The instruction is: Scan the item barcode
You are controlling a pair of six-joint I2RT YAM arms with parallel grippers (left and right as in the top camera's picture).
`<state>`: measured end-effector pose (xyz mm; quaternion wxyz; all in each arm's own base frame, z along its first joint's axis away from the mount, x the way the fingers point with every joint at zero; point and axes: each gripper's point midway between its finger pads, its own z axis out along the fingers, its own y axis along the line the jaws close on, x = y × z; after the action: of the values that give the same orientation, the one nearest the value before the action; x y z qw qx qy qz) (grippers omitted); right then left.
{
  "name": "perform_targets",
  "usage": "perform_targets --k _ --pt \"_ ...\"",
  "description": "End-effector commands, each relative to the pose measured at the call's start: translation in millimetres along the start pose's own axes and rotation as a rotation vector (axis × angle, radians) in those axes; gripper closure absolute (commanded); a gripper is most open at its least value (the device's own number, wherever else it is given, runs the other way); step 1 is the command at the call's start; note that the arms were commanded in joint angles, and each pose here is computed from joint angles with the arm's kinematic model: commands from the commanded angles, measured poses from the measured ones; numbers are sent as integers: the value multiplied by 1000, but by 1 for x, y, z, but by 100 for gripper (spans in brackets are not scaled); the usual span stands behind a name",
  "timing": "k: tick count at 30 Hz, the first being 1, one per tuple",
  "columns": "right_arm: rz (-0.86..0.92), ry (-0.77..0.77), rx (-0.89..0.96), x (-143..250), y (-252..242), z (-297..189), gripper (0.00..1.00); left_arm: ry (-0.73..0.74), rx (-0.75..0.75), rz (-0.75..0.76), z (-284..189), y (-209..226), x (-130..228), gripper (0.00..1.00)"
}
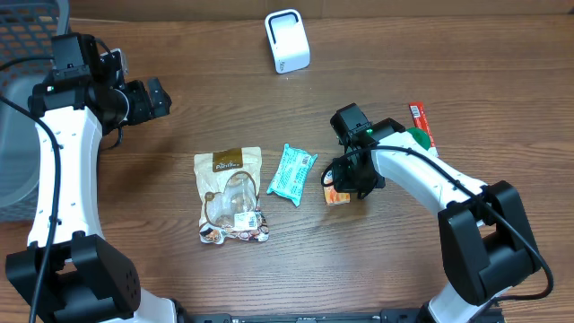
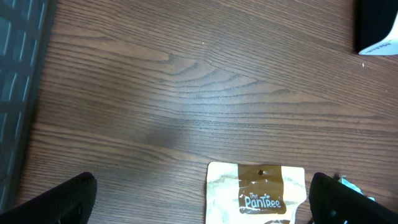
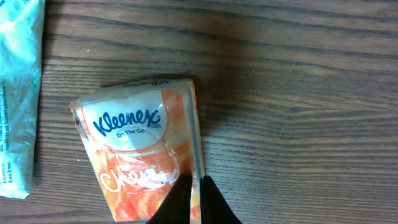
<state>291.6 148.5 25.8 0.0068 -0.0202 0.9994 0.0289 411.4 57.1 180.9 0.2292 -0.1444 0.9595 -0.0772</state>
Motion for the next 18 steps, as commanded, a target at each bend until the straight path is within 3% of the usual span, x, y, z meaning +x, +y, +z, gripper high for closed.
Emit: perform_targets --k 1,18 --pt "2 -4 9 1 -2 1 92 -3 -4 -7 0 0 -1 0" --pt "8 1 -1 4 -1 7 92 -3 -4 -7 0 0 -1 0"
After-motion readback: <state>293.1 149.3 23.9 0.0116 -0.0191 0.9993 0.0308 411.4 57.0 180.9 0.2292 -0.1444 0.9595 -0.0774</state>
